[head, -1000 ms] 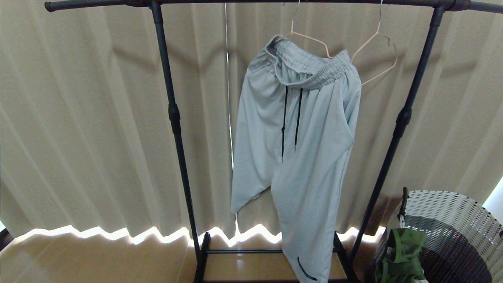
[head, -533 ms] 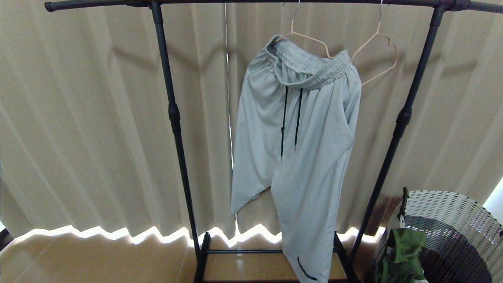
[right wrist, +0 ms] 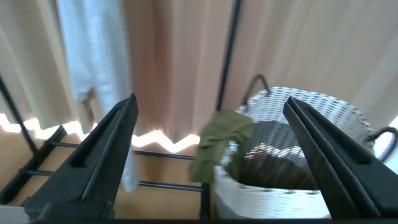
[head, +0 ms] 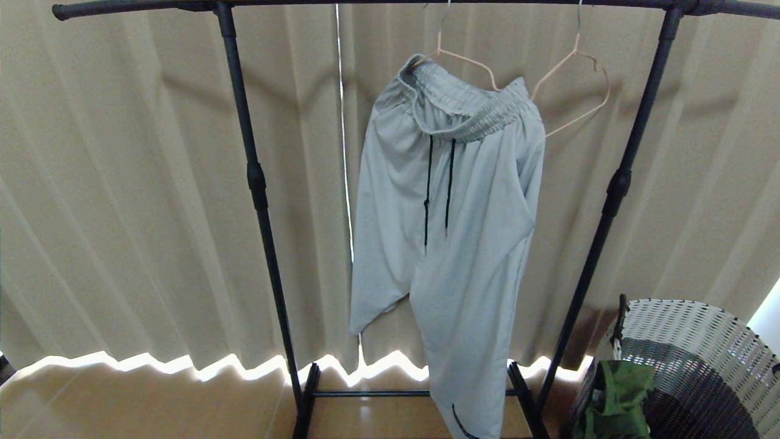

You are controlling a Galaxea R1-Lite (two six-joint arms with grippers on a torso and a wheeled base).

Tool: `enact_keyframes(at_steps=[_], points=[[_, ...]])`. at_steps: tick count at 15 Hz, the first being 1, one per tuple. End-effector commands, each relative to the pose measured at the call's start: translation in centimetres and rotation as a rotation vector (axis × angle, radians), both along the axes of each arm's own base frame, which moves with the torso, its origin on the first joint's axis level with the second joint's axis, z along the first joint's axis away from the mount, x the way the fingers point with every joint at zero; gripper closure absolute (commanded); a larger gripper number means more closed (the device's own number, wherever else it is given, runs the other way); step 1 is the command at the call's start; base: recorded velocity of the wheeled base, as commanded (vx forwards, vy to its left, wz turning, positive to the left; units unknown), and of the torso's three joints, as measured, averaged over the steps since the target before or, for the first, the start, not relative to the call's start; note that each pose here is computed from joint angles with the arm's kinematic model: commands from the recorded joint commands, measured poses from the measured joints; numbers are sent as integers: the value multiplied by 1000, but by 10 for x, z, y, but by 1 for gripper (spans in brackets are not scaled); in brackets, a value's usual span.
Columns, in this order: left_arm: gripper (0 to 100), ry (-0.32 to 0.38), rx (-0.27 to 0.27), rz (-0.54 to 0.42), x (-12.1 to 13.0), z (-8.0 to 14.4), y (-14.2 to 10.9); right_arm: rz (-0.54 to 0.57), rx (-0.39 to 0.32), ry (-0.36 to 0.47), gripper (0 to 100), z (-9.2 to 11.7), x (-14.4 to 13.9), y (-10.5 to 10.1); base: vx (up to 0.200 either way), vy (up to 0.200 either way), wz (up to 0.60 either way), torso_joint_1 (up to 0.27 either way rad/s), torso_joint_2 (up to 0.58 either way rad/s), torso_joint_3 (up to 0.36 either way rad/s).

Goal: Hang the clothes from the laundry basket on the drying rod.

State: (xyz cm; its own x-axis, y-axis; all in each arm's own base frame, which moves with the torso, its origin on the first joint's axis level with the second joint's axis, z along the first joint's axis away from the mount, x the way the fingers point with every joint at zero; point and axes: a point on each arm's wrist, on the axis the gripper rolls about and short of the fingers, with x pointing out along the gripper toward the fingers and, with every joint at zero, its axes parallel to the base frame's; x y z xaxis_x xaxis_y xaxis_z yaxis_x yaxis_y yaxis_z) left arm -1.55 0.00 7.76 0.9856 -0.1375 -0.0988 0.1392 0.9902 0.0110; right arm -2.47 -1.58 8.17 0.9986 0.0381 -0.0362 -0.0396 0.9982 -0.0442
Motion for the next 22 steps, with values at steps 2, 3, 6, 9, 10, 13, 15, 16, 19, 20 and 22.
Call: enact_keyframes(at_steps=[2,3,6,9,10,13,15,16,19,20,22], points=[[0,2,2,-1,0,0,0,0,-2,0,0,0,0,0,0,-200,0,2,7,0],[0,2,2,-1,0,0,0,0,-2,0,0,0,0,0,0,-200,0,7,2,2],[0,0,3,-5,0,0,0,-1,-6,0,0,0,0,0,0,-133,0,2,3,0],[0,0,2,-3,0,0,0,1,-19,0,0,0,0,0,0,0,0,0,0,0],[0,-1,1,-3,0,0,0,1,-19,0,0,0,0,0,0,0,0,0,0,0],[0,0,2,-3,0,0,0,-1,-19,0,0,0,0,0,0,0,0,0,0,0],[0,1,1,2,0,0,0,-1,-19,0,0,0,0,0,100,0,0,-1,1,-1],[0,1,1,2,0,0,0,-1,-19,0,0,0,0,0,200,0,0,2,2,2],[0,1,0,0,0,0,0,-1,-18,0,0,0,0,0,200,0,0,1,4,4],[0,2,3,-3,0,0,0,-1,-16,0,0,0,0,0,200,0,0,2,2,7],[0,2,3,-5,0,0,0,1,-16,-2,0,0,0,0,0,0,0,0,0,0]])
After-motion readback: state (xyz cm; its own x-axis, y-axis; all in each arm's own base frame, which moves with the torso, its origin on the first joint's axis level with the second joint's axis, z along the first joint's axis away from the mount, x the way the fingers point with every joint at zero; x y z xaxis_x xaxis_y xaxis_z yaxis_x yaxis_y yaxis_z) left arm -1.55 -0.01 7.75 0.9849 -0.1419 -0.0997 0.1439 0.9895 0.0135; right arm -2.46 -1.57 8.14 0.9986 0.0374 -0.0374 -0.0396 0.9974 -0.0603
